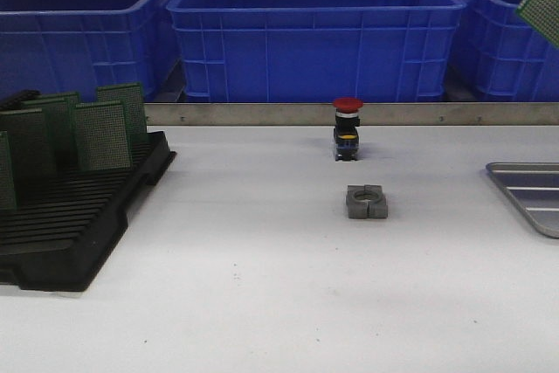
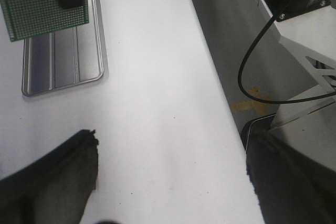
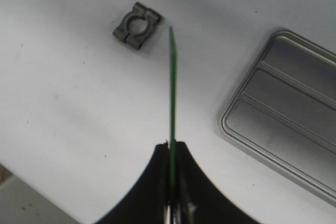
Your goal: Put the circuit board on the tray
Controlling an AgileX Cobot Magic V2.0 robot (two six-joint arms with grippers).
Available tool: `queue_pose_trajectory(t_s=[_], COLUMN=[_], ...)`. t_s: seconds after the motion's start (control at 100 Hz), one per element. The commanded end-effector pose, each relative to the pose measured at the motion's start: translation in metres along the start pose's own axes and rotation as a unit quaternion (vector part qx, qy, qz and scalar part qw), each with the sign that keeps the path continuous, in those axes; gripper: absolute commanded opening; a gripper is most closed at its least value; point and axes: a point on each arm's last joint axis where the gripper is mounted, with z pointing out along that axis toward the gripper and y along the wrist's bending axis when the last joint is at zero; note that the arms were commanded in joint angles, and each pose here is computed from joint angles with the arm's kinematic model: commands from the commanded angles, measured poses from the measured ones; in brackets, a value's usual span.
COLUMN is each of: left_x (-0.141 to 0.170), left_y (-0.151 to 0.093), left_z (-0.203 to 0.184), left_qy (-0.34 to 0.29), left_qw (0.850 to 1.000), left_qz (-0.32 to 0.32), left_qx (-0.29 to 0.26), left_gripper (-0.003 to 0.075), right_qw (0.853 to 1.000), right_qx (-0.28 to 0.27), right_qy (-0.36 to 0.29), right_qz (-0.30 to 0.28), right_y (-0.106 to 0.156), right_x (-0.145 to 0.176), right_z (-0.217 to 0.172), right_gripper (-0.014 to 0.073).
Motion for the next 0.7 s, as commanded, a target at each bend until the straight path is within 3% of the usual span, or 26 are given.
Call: queue_pose_trajectory(t_s=[0.0,0.17,0.37,0.69], left_x=[-0.022,-0.022,-0.022,-0.022], left_y=[-0.013,-0.013,-0.013,-0.013], left_z=[-0.018,-0.018,-0.018,-0.018], left_qy=[-0.041,-0.041,-0.041,-0.041], left_qw=[0.999,0.999,0.999,0.999], left_qz=[0.015,0.015,0.015,0.015], left_qx=[0.002,0.002,0.002,0.002], left_gripper=[0.0547,0.0547,0.0547,0.0547], right_qw=[0.996,0.985,0.961,0.939], right_qx=[-0.009,-0.022,-0.045,-0.076], right_qy=[-0.058,-0.055,-0.041,-0.002], right_qz=[0.064,0.163,0.268,0.334], right_y=[-0.017,-0.060,-0.103,-0.125], right_x=[-0.011,-0.005,0.011,0.030], right_z=[-0.005,0.025,0.063,0.111], right_gripper=[-0.0069,-0.0069,-0.0069,-0.0068])
